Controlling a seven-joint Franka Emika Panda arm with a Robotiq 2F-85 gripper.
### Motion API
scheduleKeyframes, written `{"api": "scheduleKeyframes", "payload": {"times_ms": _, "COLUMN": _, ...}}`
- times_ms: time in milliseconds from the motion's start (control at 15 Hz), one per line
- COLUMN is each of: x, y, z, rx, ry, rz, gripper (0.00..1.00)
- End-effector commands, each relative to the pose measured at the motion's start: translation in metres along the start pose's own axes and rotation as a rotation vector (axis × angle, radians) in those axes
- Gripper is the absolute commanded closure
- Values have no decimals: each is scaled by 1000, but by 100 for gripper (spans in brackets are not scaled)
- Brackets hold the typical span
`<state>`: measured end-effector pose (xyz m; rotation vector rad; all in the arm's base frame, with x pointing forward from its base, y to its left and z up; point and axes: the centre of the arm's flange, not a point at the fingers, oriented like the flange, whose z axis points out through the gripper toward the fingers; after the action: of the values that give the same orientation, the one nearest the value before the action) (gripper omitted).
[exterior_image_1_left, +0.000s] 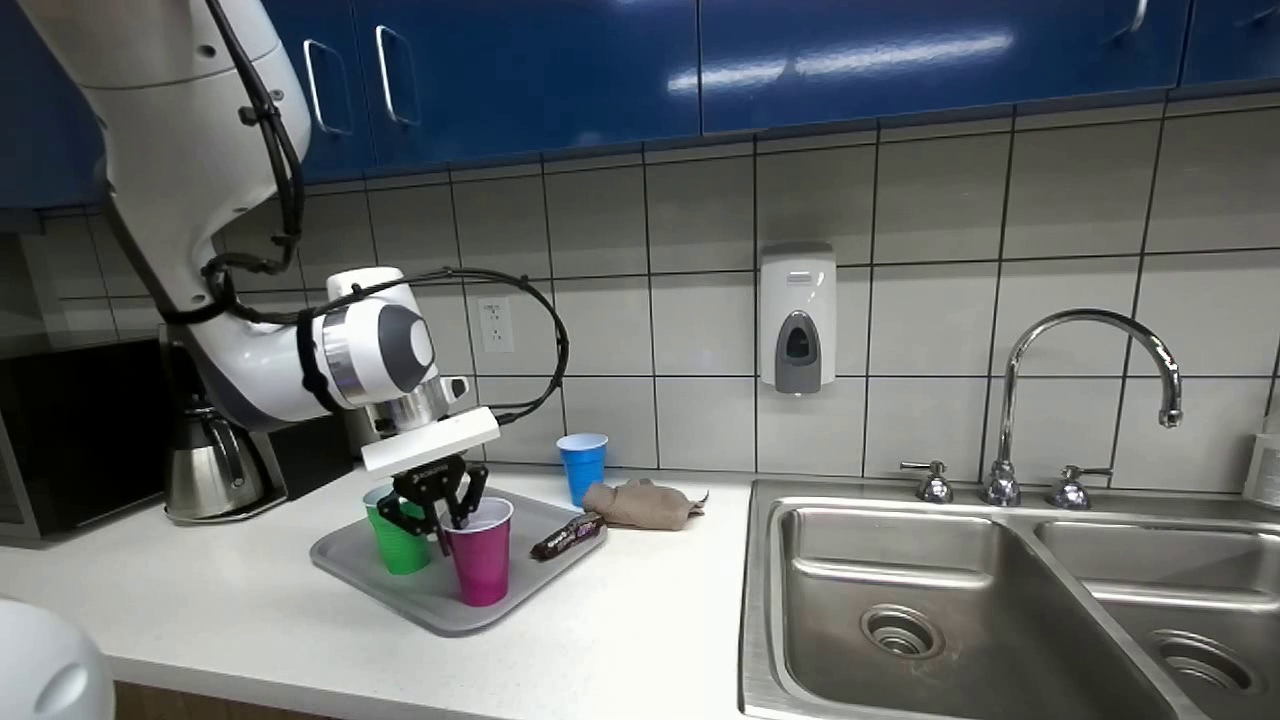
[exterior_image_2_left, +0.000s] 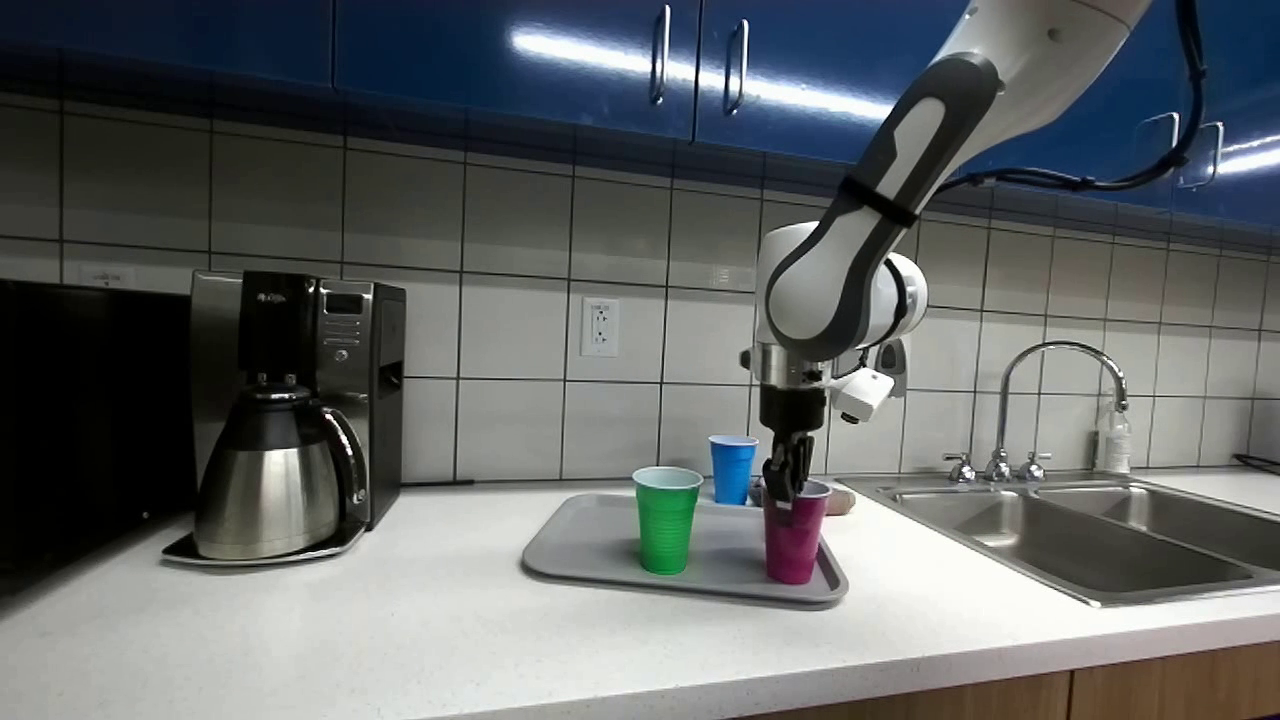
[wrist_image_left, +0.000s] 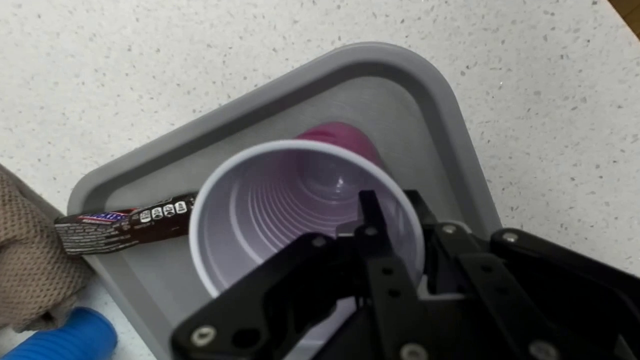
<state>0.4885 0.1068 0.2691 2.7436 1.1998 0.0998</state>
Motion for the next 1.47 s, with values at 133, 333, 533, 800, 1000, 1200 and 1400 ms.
{"api": "scheduleKeyframes", "payload": {"times_ms": 133, "x": 8, "y": 1, "z": -1, "rx": -18, "ry": -33, "rz": 12, "gripper": 36}}
{"api": "scheduleKeyframes", "payload": {"times_ms": 333, "x": 7, "y": 4, "z": -2, "rx": -3, "ry": -44, "rz": 24, "gripper": 12}}
{"api": "scheduleKeyframes", "payload": {"times_ms": 533, "x": 7, "y": 7, "z": -7, "rx": 9, "ry": -56, "rz": 32, "gripper": 0}}
{"api": "scheduleKeyframes", "payload": {"times_ms": 800, "x": 9, "y": 12, "z": -14, "rx": 9, "ry": -59, "rz": 42, "gripper": 0}}
{"api": "scheduleKeyframes", "payload": {"times_ms": 1000, "x": 13, "y": 17, "z": -22, "rx": 12, "ry": -50, "rz": 52, "gripper": 0}}
{"api": "scheduleKeyframes", "payload": {"times_ms": 1200, "x": 19, "y": 27, "z": -31, "rx": 16, "ry": -35, "rz": 75, "gripper": 0}}
{"api": "scheduleKeyframes", "payload": {"times_ms": 1400, "x": 29, "y": 40, "z": -43, "rx": 10, "ry": -9, "rz": 103, "gripper": 0}}
